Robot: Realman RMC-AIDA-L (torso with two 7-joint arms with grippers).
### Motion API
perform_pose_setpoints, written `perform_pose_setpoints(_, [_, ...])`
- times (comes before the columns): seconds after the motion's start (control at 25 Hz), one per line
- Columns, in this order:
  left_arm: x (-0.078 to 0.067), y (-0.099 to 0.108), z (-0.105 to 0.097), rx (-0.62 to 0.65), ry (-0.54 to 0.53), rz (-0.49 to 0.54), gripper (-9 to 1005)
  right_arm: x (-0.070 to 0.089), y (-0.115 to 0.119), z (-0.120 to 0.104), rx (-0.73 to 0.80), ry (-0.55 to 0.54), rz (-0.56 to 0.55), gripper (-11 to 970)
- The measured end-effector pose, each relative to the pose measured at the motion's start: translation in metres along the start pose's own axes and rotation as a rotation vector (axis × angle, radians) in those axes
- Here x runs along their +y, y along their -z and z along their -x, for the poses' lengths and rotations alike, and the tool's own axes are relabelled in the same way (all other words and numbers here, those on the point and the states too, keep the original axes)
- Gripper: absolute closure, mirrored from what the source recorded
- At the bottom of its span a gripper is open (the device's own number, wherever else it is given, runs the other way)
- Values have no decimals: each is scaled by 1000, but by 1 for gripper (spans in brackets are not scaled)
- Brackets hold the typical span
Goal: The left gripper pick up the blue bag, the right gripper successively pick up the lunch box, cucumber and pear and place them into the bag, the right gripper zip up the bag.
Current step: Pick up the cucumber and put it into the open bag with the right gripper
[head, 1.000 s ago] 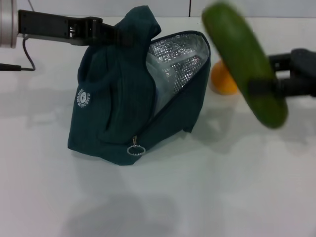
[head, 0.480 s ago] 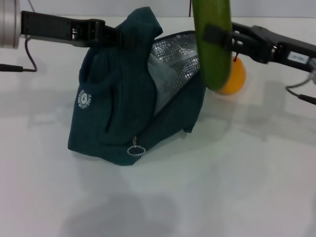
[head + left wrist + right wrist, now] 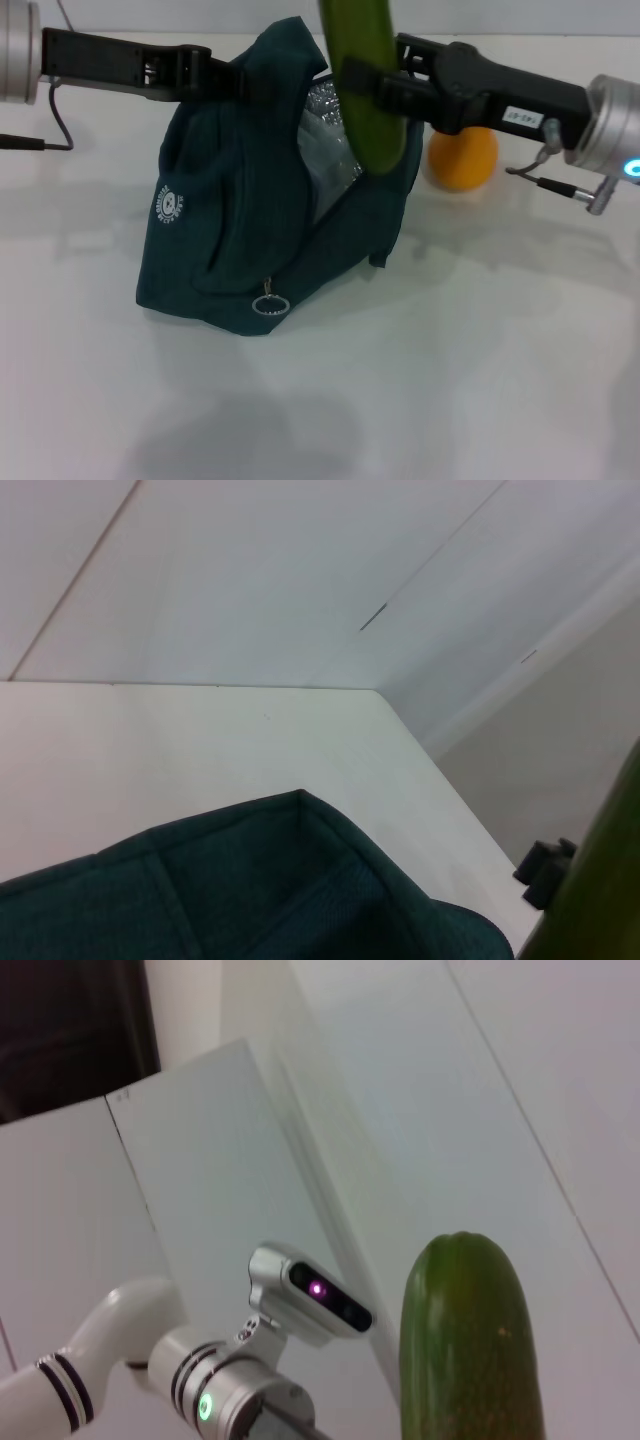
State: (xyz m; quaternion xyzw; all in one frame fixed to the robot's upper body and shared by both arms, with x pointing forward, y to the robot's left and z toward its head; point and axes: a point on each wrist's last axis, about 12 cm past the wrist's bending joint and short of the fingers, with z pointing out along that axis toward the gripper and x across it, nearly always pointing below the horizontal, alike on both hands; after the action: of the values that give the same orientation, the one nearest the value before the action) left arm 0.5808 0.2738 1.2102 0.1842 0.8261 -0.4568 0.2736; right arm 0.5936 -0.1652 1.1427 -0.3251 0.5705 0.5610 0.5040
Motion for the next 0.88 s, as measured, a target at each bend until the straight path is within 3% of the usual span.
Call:
perform_pose_setpoints(0.44, [0, 0, 1, -4, -3, -1, 941, 2, -23, -13, 74, 80, -16, 380])
perform_pose_setpoints(0.88, [-1, -1, 3, -5, -8, -2, 938, 0, -27, -18, 109, 104, -38, 380])
